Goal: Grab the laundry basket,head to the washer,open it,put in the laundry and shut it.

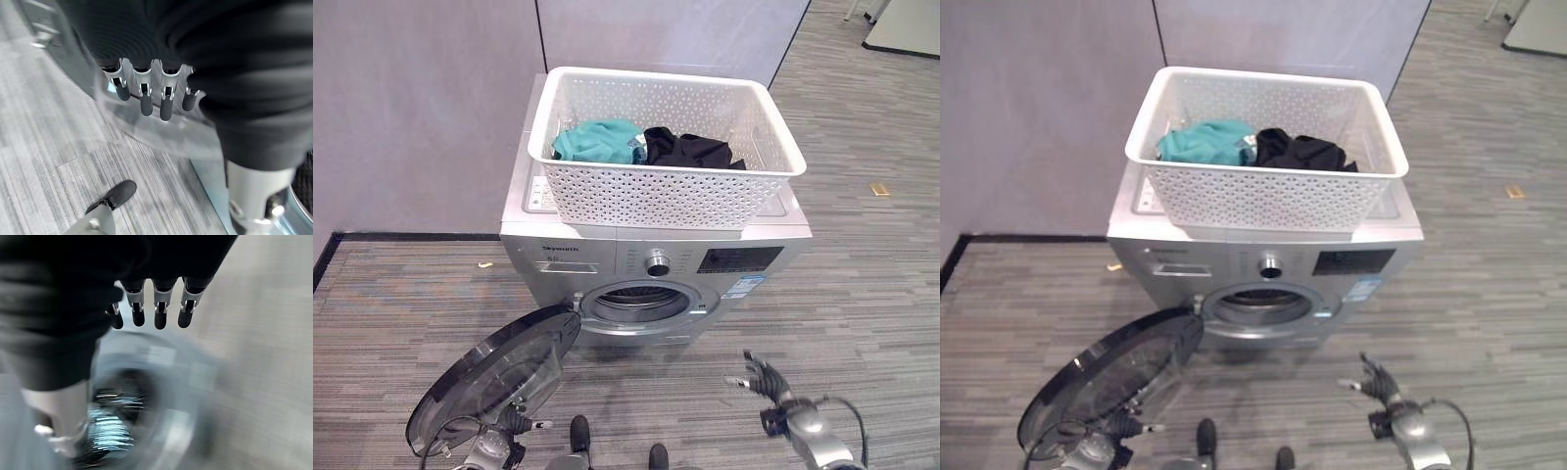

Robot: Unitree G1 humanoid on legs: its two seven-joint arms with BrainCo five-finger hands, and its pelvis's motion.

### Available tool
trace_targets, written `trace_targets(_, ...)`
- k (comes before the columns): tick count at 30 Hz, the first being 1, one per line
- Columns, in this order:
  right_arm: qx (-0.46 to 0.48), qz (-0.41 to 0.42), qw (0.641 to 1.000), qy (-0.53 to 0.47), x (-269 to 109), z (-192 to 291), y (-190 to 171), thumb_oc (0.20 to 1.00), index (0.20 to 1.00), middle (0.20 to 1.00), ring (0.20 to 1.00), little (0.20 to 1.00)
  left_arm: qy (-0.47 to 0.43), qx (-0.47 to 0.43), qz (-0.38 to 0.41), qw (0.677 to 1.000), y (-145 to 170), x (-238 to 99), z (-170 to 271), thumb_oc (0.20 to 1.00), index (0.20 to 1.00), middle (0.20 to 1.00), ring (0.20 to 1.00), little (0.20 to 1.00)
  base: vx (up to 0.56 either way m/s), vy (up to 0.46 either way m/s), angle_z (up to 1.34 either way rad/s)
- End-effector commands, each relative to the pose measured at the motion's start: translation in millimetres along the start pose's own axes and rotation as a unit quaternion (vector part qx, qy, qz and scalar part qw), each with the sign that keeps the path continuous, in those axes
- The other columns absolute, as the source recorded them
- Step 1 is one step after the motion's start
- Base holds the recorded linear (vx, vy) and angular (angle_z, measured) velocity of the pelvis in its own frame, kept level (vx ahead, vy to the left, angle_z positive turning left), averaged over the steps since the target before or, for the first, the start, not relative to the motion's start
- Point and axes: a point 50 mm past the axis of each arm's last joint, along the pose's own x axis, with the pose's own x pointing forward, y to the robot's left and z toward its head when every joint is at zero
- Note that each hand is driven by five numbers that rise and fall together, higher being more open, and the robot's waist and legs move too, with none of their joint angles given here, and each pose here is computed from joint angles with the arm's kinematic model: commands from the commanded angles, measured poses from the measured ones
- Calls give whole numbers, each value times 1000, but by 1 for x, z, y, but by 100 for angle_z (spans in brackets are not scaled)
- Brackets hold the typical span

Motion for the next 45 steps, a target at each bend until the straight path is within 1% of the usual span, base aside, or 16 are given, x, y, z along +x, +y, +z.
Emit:
trace_targets(1,-60,-81,994,36,-33,-17,-66,1000,1000,1000,1000,1000,51,7,-8,999,-7,-3,-21,1000,1000,1000,1000,1000,0,0,0)
trace_targets(2,-60,-82,994,37,-34,-17,-67,1000,1000,1000,1000,1000,51,8,-9,999,-8,-3,-20,1000,1000,1000,1000,1000,9,-23,4)
trace_targets(5,-172,-163,971,41,-55,2,-128,1000,1000,1000,1000,1000,86,6,-23,996,-9,-9,-40,1000,1000,1000,1000,1000,10,-5,-2)
trace_targets(6,-203,-233,951,29,-70,22,-168,1000,1000,1000,1000,1000,103,10,-29,994,-11,-12,-50,1000,1000,1000,1000,1000,42,-9,-2)
trace_targets(8,-210,-268,940,11,-78,37,-185,1000,1000,1000,1000,1000,111,7,-32,993,-13,-14,-54,1000,1000,1000,1000,1000,42,-2,1)
trace_targets(9,-241,-334,910,-36,-98,73,-215,1000,1000,1000,1000,1000,122,-12,-30,992,-12,-16,-60,1000,1000,1000,1000,1000,34,2,2)
trace_targets(11,-252,-363,896,-55,-106,87,-225,1000,1000,1000,1000,1000,122,-14,-34,992,-15,-16,-60,1000,1000,1000,1000,1000,23,2,1)
trace_targets(14,-284,-414,853,-145,-121,146,-246,1000,1000,1000,1000,1000,131,-17,-39,991,-17,-18,-64,1000,1000,1000,1000,1000,10,2,0)
trace_targets(18,-288,-408,829,-253,-118,205,-245,1000,1000,1000,1000,1000,131,2,-48,990,-19,-18,-64,1000,1000,1000,1000,1000,21,9,13)
trace_targets(20,-326,-339,834,-290,-104,239,-231,1000,1000,1000,1000,1000,127,10,-51,991,-18,-18,-63,1000,1000,1000,1000,1000,3,12,15)
trace_targets(21,-367,-295,834,-289,-97,258,-223,1000,1000,1000,1000,1000,126,20,-65,990,-21,-19,-64,1000,1000,1000,1000,1000,-4,7,8)
trace_targets(23,-383,-277,833,-288,-89,265,-218,1000,1000,1000,1000,1000,127,19,-68,989,-23,-19,-65,1000,1000,1000,1000,1000,4,12,6)
trace_targets(28,-524,-211,791,-236,-45,309,-194,1000,1000,1000,1000,1000,120,32,-68,990,-13,-17,-61,1000,1000,1000,1000,1000,2,19,15)
trace_targets(31,-552,-202,777,-225,-19,338,-183,1000,1000,1000,1000,1000,128,29,-69,989,-13,-18,-66,1000,1000,1000,1000,1000,11,29,25)
trace_targets(38,-570,-189,763,-239,-3,366,-161,1000,1000,1000,1000,1000,126,28,-59,990,-7,-16,-61,1000,1000,1000,1000,1000,-5,17,4)
trace_targets(45,-563,-132,777,-247,16,362,-133,1000,1000,1000,1000,1000,80,17,-45,996,-3,-5,-32,1000,1000,1000,1000,1000,-2,5,1)
